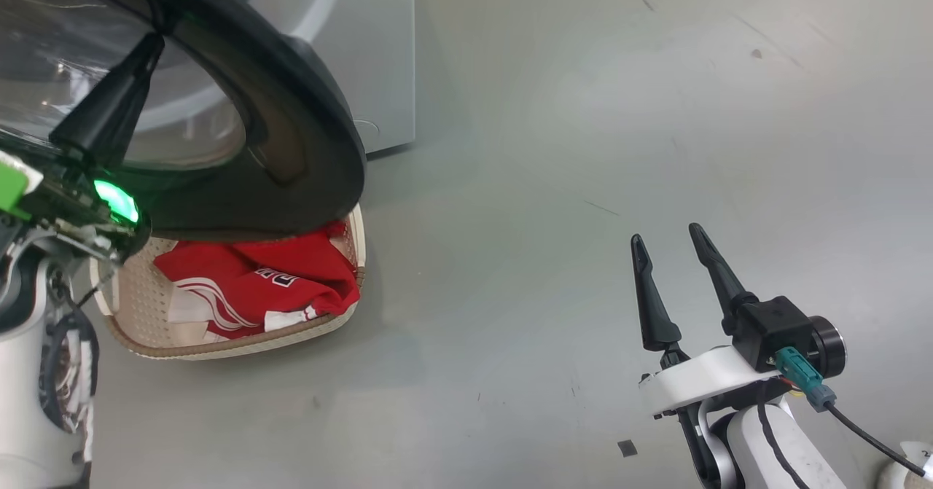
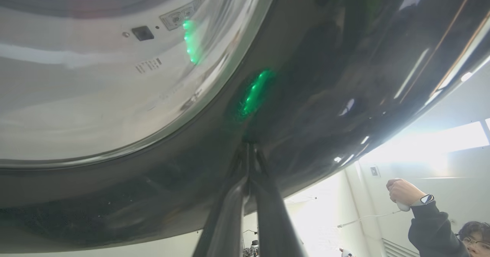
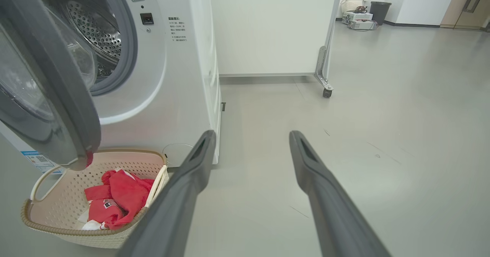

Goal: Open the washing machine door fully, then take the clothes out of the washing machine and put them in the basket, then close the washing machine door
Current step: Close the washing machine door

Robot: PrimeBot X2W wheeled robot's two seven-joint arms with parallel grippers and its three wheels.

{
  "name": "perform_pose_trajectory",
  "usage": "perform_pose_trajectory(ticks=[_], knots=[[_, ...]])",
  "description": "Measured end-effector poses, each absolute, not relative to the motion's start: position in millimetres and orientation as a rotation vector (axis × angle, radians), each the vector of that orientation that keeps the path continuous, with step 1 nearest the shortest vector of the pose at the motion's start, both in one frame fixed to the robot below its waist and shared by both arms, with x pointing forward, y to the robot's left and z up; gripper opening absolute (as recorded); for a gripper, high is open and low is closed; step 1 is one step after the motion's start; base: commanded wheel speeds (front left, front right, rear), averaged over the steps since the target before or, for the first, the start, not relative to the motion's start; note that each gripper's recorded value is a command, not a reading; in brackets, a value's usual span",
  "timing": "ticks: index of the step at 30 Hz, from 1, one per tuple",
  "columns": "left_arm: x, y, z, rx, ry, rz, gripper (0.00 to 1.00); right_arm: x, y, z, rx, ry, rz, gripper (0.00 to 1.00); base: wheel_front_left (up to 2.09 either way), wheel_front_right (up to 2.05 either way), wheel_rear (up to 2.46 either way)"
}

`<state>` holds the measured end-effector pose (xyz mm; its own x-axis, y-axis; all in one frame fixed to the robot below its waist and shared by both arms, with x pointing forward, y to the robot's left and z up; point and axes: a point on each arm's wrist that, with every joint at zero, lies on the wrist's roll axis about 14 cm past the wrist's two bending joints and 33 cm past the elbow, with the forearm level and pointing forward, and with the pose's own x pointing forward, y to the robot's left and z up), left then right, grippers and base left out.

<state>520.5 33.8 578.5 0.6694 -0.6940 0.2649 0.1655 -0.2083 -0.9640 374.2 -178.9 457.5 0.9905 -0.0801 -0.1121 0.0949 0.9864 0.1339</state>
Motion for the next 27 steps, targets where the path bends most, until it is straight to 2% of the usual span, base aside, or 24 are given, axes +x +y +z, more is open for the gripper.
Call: perform_pose_trajectory(ticks=[27], knots=[[594.0,-13.8,560.1,-1.551,0.387,-0.666,0.0,357.4,-214.8,450.6,0.118,0.13,-0.209,1.0,0.0,0.0,0.0]])
